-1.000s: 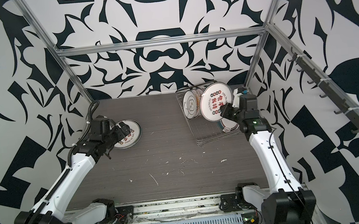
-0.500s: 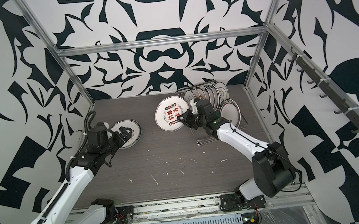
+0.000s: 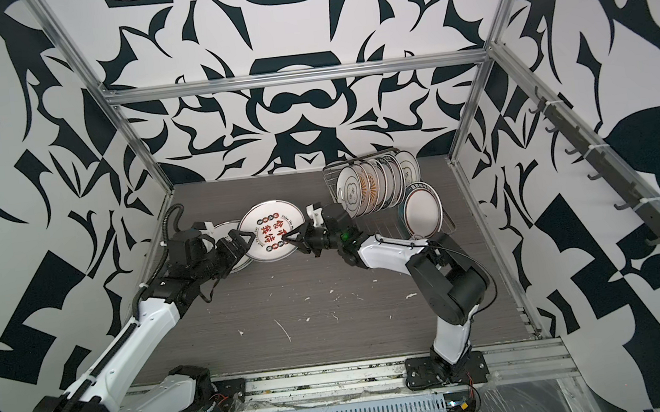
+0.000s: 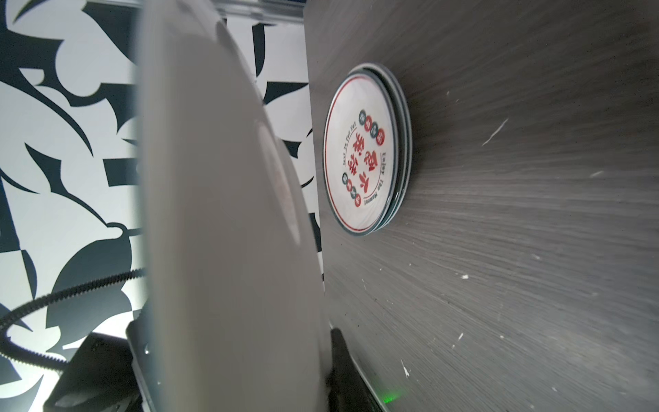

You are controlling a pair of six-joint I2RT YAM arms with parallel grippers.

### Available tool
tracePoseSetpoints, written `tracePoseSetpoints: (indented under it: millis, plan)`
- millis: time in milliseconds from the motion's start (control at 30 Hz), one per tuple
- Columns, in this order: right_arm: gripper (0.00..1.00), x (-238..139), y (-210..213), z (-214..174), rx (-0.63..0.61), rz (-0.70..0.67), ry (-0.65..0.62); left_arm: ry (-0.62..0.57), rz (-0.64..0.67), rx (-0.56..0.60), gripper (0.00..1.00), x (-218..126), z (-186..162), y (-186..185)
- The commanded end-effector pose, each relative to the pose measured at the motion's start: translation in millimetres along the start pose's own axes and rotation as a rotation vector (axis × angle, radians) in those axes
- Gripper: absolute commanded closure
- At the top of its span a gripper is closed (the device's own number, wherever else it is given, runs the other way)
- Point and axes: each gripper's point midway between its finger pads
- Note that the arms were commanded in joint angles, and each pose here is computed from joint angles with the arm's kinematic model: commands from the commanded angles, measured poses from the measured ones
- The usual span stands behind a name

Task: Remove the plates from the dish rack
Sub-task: 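Move the plate over the table stack with left gripper while right withdraws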

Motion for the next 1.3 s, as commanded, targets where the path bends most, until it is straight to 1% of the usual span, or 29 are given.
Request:
tracePoseSetpoints:
  millis: [0, 100, 133, 233, 300, 367, 433, 467, 567, 600, 667, 700, 733, 800, 900, 967, 1000, 1033, 1100, 1267]
  plan:
    - [1.0, -3, 76, -2, -0.107, 0.225, 0.013, 0.0, -0.088, -0.005, 0.06, 3, 13, -23]
    - [1.0, 1, 78, -4, -0.092, 0.265, 0.031, 0.003, -0.121, -0.013, 0.14, 6, 17, -28]
    - [1.0, 1, 79, -4, -0.089, 0.277, 0.035, 0.001, -0.129, -0.011, 0.21, 6, 18, -30]
    - [0.99, 4, 84, -7, -0.102, 0.305, 0.065, 0.014, -0.156, -0.009, 0.37, 2, 20, -36]
    - [0.96, 7, 86, -7, -0.113, 0.315, 0.078, 0.023, -0.158, -0.012, 0.51, 0, 20, -37]
    - [0.9, 9, 95, -9, -0.14, 0.343, 0.107, 0.028, -0.161, -0.014, 0.63, -2, 21, -38]
    - [0.83, 10, 103, -9, -0.159, 0.367, 0.12, 0.03, -0.163, -0.024, 0.7, -3, 23, -36]
    - [0.77, 9, 107, -10, -0.169, 0.372, 0.122, 0.033, -0.163, -0.027, 0.75, -4, 24, -35]
    - [0.66, 11, 110, -11, -0.204, 0.347, 0.141, 0.03, -0.16, -0.045, 0.84, -8, 31, -31]
    - [0.64, 12, 112, -11, -0.218, 0.341, 0.145, 0.025, -0.163, -0.049, 0.86, -10, 34, -30]
    - [0.54, 13, 115, -11, -0.244, 0.324, 0.158, 0.008, -0.146, -0.076, 0.92, -16, 43, -25]
    - [0.5, 14, 115, -11, -0.257, 0.31, 0.162, 0.002, -0.139, -0.085, 0.95, -19, 47, -23]
    - [0.47, 14, 114, -10, -0.274, 0.285, 0.158, -0.005, -0.138, -0.086, 0.97, -24, 51, -23]
    - [0.39, 13, 111, -6, -0.315, 0.219, 0.145, -0.027, -0.141, -0.079, 0.98, -34, 58, -25]
    - [0.29, 6, 103, 4, -0.424, 0.068, 0.102, -0.065, -0.113, -0.07, 0.99, -50, 67, -23]
    - [0.21, -4, 97, 12, -0.502, -0.072, 0.074, -0.088, -0.085, -0.069, 1.0, -61, 73, -20]
    - [0.14, -10, 96, 16, -0.545, -0.13, 0.058, -0.097, -0.071, -0.073, 1.0, -64, 75, -17]
    - [0.05, -20, 91, 20, -0.588, -0.218, 0.04, -0.103, -0.054, -0.076, 1.0, -68, 77, -14]
    - [0.01, -38, 90, 29, -0.663, -0.336, 0.002, -0.118, -0.016, -0.081, 1.0, -74, 80, -6]
    - [0.01, -98, 82, 47, -0.818, -0.644, -0.093, -0.157, 0.104, -0.098, 1.0, -84, 85, 21]
Point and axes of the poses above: each gripper's point midway between its finger pads, its own x axis out along the fingers, its own y axis along the line the jaws close on, z = x × y, and after that the axes turned 2 degrees about -x, right-handed
